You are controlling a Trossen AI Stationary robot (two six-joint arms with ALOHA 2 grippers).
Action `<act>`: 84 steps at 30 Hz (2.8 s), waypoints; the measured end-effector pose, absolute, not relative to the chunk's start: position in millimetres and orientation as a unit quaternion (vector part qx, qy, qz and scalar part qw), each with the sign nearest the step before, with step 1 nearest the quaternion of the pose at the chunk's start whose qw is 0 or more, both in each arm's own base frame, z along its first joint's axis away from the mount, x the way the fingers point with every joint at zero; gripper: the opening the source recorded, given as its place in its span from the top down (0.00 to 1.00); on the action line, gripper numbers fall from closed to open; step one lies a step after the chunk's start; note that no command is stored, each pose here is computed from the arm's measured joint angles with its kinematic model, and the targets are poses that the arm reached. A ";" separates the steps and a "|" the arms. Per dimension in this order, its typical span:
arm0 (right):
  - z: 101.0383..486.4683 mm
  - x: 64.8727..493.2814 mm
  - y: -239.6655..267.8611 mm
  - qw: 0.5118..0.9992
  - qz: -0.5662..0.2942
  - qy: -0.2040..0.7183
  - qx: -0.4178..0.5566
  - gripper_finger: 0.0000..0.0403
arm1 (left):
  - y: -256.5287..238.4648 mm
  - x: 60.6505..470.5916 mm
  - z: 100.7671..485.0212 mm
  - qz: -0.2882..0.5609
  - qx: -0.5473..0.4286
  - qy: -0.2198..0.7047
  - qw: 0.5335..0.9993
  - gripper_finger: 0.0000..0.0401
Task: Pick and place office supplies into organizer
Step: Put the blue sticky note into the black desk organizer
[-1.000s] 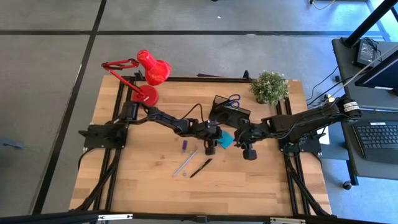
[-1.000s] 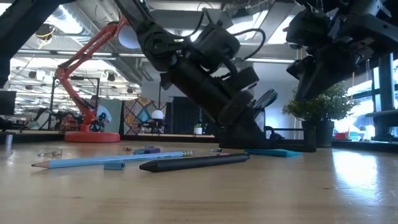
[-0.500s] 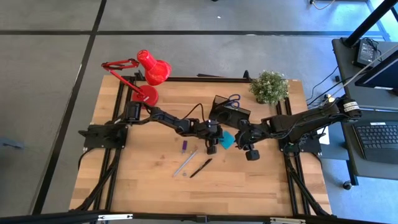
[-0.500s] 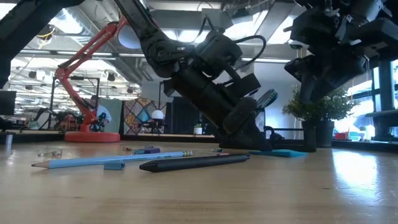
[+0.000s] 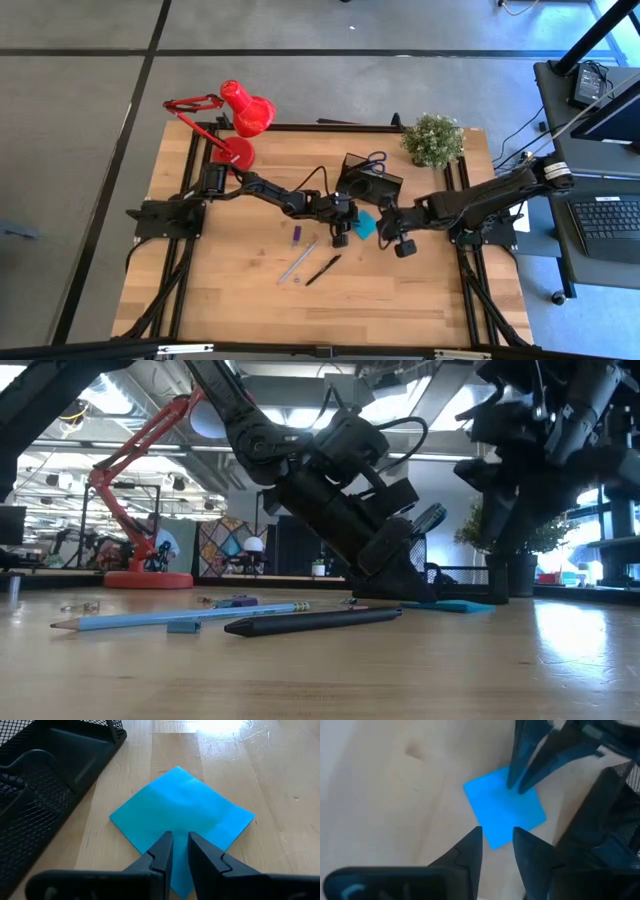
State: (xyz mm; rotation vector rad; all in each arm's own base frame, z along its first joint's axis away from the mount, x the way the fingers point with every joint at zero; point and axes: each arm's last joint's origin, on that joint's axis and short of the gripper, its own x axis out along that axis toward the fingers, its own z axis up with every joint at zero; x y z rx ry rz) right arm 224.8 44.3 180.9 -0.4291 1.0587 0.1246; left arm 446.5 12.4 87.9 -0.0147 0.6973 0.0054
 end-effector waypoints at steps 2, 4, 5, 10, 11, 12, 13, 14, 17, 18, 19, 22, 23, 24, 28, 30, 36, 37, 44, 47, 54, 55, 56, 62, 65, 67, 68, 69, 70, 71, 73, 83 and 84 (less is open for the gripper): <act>174.9 228.3 46.8 0.835 0.055 0.505 -0.212 0.72 | 12.4 446.4 87.7 0.002 -0.007 0.342 0.940 0.87; 170.1 231.2 49.6 0.832 0.058 0.508 -0.216 0.72 | 12.2 446.2 87.4 0.002 -0.007 0.343 0.939 0.87; 167.7 233.1 51.1 0.832 0.059 0.507 -0.217 0.72 | 12.2 446.0 87.3 0.002 -0.008 0.344 0.939 0.87; 155.2 241.2 58.6 0.829 0.045 0.504 -0.239 0.72 | 11.8 445.7 86.8 -0.005 -0.010 0.346 0.938 0.88; 151.7 241.3 59.9 0.822 0.039 0.510 -0.249 0.72 | 11.7 445.6 86.8 -0.006 -0.011 0.346 0.938 0.88; 148.1 240.9 61.0 0.814 0.031 0.517 -0.261 0.72 | 11.6 445.5 86.6 -0.007 -0.011 0.347 0.938 0.88; 144.8 240.1 61.7 0.805 0.021 0.525 -0.273 0.72 | 11.5 445.4 86.6 -0.008 -0.011 0.348 0.937 0.88; 142.3 239.7 62.7 0.799 0.012 0.530 -0.285 0.72 | 11.5 445.3 86.5 -0.008 -0.011 0.349 0.937 0.89; 136.6 239.0 66.6 0.787 0.005 0.536 -0.306 0.72 | 11.3 445.2 86.5 -0.007 -0.014 0.349 0.937 0.89; 134.9 239.0 67.9 0.784 0.007 0.538 -0.309 0.72 | 11.3 445.2 86.5 -0.007 -0.014 0.349 0.937 0.90; 133.7 238.9 69.6 0.783 0.011 0.538 -0.311 0.72 | 11.3 445.2 86.5 -0.007 -0.015 0.349 0.937 0.90; 128.9 237.6 74.1 0.772 0.025 0.545 -0.327 0.72 | 11.3 445.1 86.4 -0.007 -0.015 0.350 0.937 0.90; 127.4 237.5 75.4 0.770 0.028 0.545 -0.331 0.72 | 11.3 445.1 86.4 -0.007 -0.015 0.350 0.937 0.90; 126.1 237.7 76.7 0.769 0.031 0.545 -0.333 0.72 | 11.3 445.1 86.4 -0.007 -0.015 0.350 0.937 0.90; 119.0 240.1 80.1 0.762 0.036 0.545 -0.348 0.72 | 11.3 445.1 86.4 -0.007 -0.015 0.350 0.937 0.90; 114.1 242.3 81.9 0.759 0.032 0.544 -0.356 0.72 | 11.3 445.1 86.4 -0.006 -0.019 0.350 0.937 0.91; 100.8 248.1 82.5 0.749 -0.005 0.541 -0.382 0.72 | 11.2 444.3 85.6 -0.008 -0.024 0.354 0.935 0.91; 99.8 249.0 82.5 0.750 -0.013 0.538 -0.384 0.72 | 11.2 444.3 85.6 -0.010 -0.028 0.354 0.935 0.91; 98.7 254.3 82.7 0.774 -0.055 0.510 -0.372 0.72 | 11.2 444.0 85.5 -0.015 -0.033 0.355 0.934 0.91; 99.0 256.8 83.0 0.784 -0.061 0.498 -0.366 0.72 | 11.1 443.9 85.3 -0.015 -0.033 0.356 0.934 0.91; 101.4 264.2 85.2 0.819 -0.079 0.463 -0.330 0.72 | 10.8 443.3 85.2 -0.020 -0.035 0.360 0.932 0.91; 101.5 264.6 85.5 0.823 -0.081 0.461 -0.322 0.72 | 10.8 443.3 85.2 -0.021 -0.036 0.360 0.932 0.91; 101.5 264.7 85.5 0.826 -0.084 0.460 -0.315 0.72 | 10.7 443.2 85.2 -0.021 -0.036 0.360 0.932 0.91; 102.3 265.6 86.6 0.836 -0.094 0.453 -0.295 0.72 | 10.7 443.0 85.0 -0.021 -0.038 0.362 0.931 0.91; 103.8 267.4 87.2 0.844 -0.104 0.445 -0.282 0.72 | 10.7 442.8 85.0 -0.021 -0.039 0.363 0.931 0.91; 105.4 269.2 87.9 0.847 -0.107 0.442 -0.276 0.72 | 10.7 442.4 84.9 -0.021 -0.040 0.366 0.930 0.91; 106.1 270.0 88.4 0.848 -0.108 0.441 -0.273 0.72 | 10.8 442.4 84.9 -0.021 -0.040 0.366 0.929 0.91; 106.8 270.6 88.7 0.849 -0.109 0.440 -0.271 0.72 | 12.0 442.2 84.8 -0.019 -0.042 0.367 0.929 0.91; 107.4 270.9 89.5 0.850 -0.111 0.440 -0.267 0.72 | 13.1 442.2 84.8 -0.019 -0.045 0.367 0.929 0.91; 108.0 271.4 90.4 0.852 -0.112 0.438 -0.264 0.72 | 14.3 442.1 84.8 -0.019 -0.050 0.367 0.929 0.91; 108.6 271.3 92.0 0.853 -0.113 0.435 -0.264 0.72 | 15.0 442.0 84.7 -0.017 -0.057 0.368 0.928 0.91; 116.8 279.7 99.3 0.881 -0.107 0.392 -0.241 0.72 | 16.1 443.0 85.2 -0.004 -0.068 0.364 0.929 0.92; 116.6 279.5 99.2 0.880 -0.106 0.394 -0.242 0.72 | 16.2 443.0 85.1 -0.003 -0.068 0.363 0.929 0.93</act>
